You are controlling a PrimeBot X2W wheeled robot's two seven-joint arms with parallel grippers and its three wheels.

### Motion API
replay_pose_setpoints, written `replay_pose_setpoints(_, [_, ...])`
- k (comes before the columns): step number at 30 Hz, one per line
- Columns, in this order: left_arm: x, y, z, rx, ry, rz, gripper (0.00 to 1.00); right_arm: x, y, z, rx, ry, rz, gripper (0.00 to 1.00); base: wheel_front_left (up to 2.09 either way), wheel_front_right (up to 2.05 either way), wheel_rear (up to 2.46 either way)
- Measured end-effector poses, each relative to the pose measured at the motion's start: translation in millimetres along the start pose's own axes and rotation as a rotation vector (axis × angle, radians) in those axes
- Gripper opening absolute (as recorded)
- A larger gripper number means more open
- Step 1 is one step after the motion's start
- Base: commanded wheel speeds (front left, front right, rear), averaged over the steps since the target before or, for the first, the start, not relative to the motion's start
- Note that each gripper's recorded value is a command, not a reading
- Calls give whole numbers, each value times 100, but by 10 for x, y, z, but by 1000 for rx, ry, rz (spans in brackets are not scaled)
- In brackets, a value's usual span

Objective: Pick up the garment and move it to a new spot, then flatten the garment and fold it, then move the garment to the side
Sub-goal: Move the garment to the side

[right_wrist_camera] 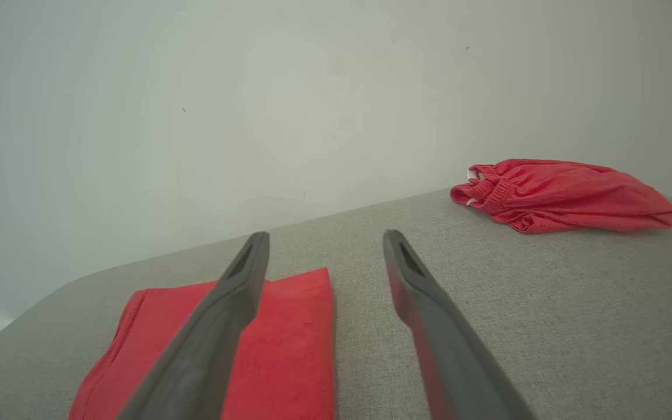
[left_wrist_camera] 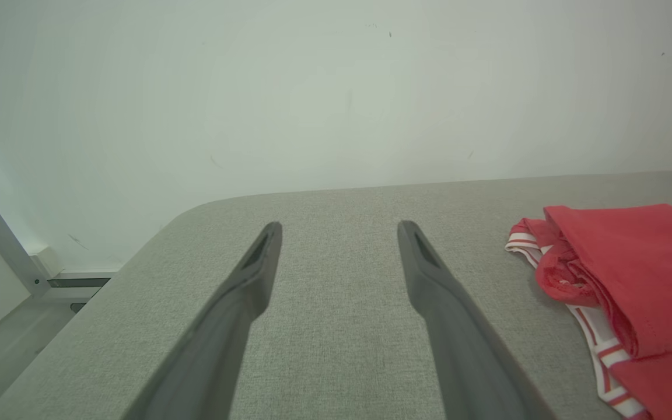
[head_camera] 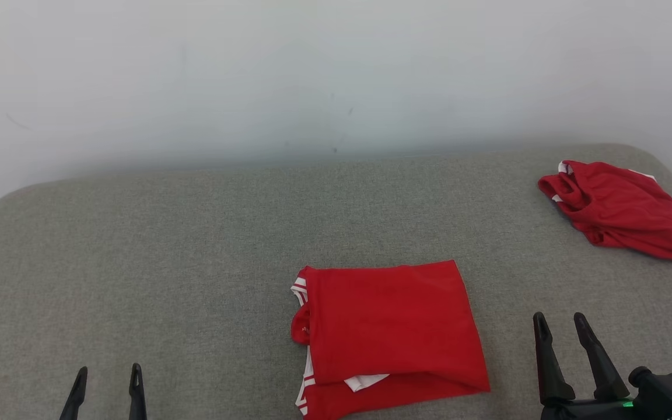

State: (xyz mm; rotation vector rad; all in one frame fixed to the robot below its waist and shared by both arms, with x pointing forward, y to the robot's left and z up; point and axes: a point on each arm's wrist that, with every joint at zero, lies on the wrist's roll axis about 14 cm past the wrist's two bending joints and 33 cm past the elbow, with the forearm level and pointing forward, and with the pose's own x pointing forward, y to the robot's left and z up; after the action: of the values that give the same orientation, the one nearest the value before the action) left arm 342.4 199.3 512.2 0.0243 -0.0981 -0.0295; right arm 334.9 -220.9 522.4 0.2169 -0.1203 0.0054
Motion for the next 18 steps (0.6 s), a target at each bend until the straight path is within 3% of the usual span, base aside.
replay_pose_setpoints(12, [-14,21,0,2,0,7,100,3,20,7,-5,1,8,100,0,0,0])
replay_pose_setpoints(18, [-5,13,-6,2,2,8,100,185,168,175,-46,-35,76,100,0,0,0])
